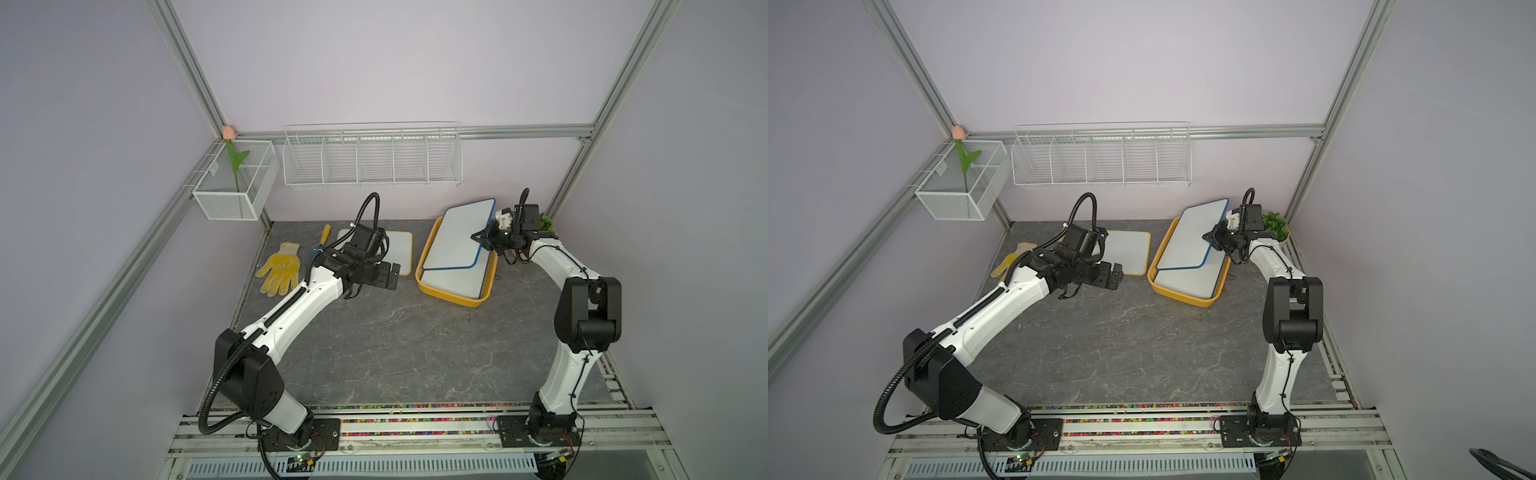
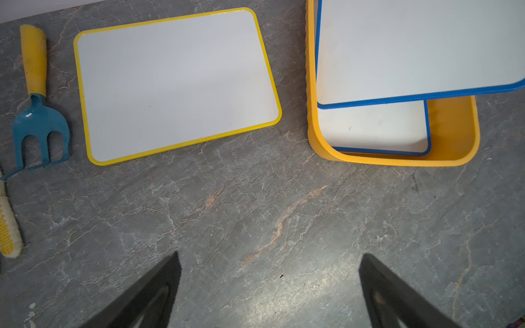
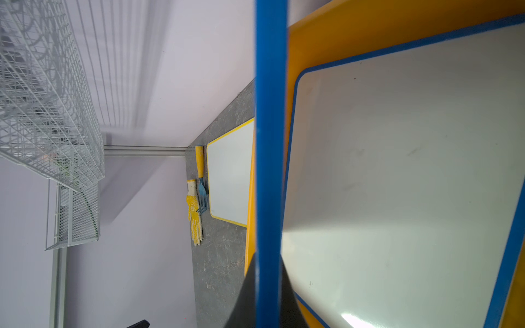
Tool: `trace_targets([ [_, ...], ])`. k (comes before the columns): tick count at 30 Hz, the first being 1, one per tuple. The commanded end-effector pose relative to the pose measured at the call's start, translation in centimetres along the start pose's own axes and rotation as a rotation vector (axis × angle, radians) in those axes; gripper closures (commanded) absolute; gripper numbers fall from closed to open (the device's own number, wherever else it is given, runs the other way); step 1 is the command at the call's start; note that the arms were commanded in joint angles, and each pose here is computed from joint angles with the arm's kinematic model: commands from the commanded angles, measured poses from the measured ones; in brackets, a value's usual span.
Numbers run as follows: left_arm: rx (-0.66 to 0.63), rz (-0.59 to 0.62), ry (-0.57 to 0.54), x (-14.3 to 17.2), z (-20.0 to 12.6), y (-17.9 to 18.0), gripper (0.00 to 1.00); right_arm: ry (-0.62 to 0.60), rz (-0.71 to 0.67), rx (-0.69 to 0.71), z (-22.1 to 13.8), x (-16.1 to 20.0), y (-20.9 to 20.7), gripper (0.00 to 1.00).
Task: Put the whiteboard into the storage box
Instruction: Place the whiteboard in the storage box.
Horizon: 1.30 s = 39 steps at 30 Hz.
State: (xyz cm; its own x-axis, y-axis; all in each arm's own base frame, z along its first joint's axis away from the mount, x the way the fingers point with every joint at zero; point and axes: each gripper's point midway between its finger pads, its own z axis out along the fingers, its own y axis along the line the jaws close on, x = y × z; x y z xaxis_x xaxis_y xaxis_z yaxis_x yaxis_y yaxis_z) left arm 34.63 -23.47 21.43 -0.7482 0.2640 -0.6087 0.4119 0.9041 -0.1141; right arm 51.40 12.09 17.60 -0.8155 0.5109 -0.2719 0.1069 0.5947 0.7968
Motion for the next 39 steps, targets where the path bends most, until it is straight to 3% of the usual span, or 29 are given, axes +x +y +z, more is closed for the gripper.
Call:
trace_targets([
  [1, 0.009, 0.018, 0.007, 0.5, 0.2, -0.1, 0.01, -0.003, -0.014, -0.010, -1.5, 1.2, 0.8, 0.93],
  [18, -0.043, -0.030, 0.015, 0.9, 0.9, 0.8, 0.01, 0.029, -0.005, 0.040, -0.3, 4.3, -0.2, 0.93],
  [20, -0.068, -0.038, 0.021, 1.0, 1.1, 1.3, 0.01, 0.031, 0.005, 0.059, -0.1, 4.5, -0.7, 0.82],
  [23, -0.102, -0.045, 0.025, 1.1, 1.1, 1.9, 0.01, 0.040, 0.017, 0.078, 0.0, 4.9, -1.5, 0.47],
  [29, -0.129, -0.070, 0.024, 1.2, 1.4, 2.4, 0.01, 0.070, 0.012, 0.134, -0.2, 5.9, -2.9, 0.24],
  [32, -0.136, -0.082, 0.027, 1.1, 1.5, 2.5, 0.01, 0.052, -0.030, 0.211, -1.2, 6.1, -3.8, 0.04],
  [33, -0.142, -0.087, 0.029, 1.2, 1.5, 2.6, 0.01, 0.045, -0.045, 0.241, -1.7, 6.1, -4.0, 0.02],
  [35, -0.149, -0.095, 0.028, 1.1, 1.4, 2.7, 0.01, 0.039, -0.072, 0.302, -2.5, 6.0, -4.6, 0.11],
  [39, -0.150, -0.120, 0.020, 1.0, 1.1, 2.7, 0.01, 0.027, -0.119, 0.396, -3.9, 5.8, -5.4, 0.11],
])
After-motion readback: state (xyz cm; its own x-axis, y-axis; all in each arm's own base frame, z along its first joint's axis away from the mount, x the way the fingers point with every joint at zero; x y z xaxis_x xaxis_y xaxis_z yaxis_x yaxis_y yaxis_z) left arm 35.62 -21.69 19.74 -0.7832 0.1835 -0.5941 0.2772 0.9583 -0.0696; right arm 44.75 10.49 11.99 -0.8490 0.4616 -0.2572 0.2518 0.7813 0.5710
